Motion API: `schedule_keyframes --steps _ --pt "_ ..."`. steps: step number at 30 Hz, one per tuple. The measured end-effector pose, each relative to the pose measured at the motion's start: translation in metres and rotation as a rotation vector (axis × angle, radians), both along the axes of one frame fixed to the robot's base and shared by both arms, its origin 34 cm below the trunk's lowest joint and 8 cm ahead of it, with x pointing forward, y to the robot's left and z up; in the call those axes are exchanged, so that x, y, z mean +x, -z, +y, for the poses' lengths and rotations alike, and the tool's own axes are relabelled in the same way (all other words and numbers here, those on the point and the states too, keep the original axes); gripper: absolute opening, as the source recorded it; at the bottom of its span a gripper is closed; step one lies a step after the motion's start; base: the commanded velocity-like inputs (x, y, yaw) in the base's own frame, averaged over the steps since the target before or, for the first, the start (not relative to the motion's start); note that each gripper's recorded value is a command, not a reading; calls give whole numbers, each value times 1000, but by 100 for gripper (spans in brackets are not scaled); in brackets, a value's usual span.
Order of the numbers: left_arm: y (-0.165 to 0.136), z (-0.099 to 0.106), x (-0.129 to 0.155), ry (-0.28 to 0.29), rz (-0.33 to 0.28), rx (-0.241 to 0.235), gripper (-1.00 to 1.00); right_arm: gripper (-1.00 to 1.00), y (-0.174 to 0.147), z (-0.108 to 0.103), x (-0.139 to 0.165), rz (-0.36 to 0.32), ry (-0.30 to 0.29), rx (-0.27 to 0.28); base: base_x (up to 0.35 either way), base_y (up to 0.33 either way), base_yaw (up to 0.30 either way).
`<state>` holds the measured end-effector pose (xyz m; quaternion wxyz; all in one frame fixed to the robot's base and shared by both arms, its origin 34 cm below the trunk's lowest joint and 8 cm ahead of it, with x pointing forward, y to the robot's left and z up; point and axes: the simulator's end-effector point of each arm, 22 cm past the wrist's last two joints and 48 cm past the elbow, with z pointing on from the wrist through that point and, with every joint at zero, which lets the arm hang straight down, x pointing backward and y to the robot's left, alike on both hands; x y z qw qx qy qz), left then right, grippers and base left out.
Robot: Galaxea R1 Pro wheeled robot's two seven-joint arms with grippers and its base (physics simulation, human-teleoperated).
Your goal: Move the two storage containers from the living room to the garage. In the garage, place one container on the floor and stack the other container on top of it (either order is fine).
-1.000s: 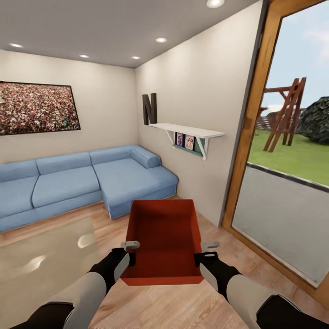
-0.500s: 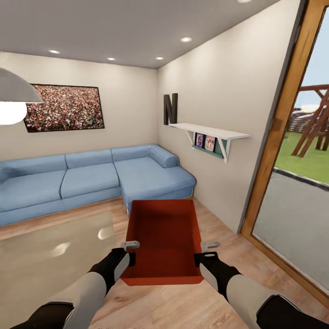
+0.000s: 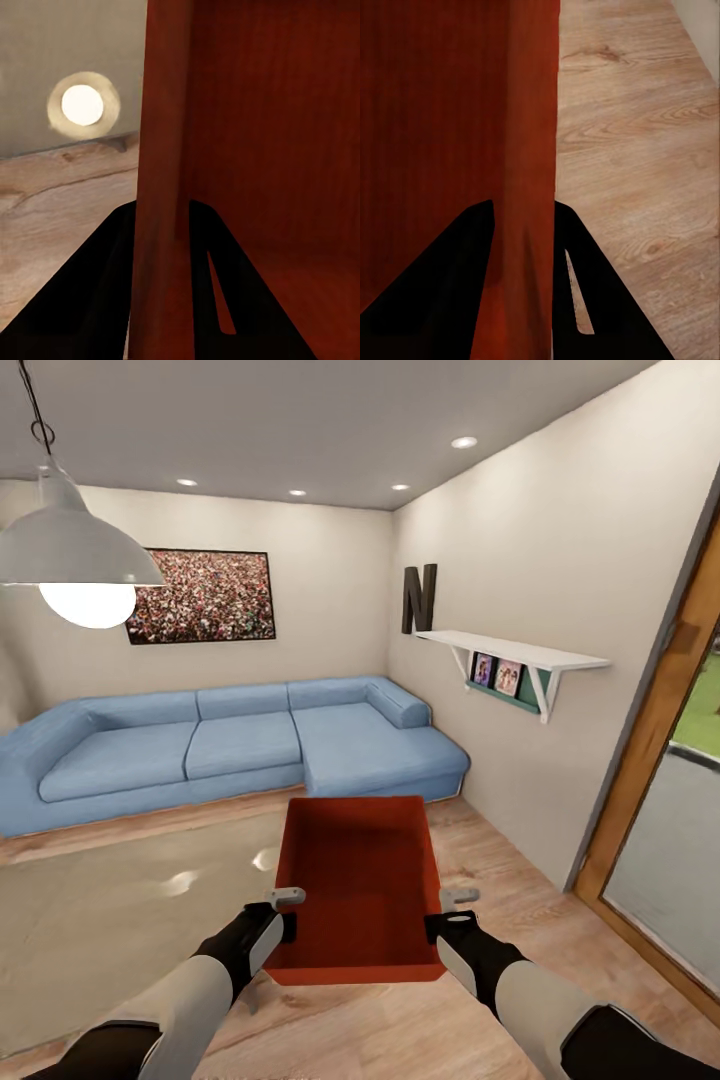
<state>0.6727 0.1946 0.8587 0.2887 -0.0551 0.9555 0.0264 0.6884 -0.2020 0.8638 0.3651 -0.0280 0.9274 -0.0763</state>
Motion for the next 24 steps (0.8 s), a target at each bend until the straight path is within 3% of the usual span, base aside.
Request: schedule_keyframes --steps 24 --pt "-1 -1 2 -1 -10 -1 -100 -100 -2 -1 2 -11 1 1 0 0 284"
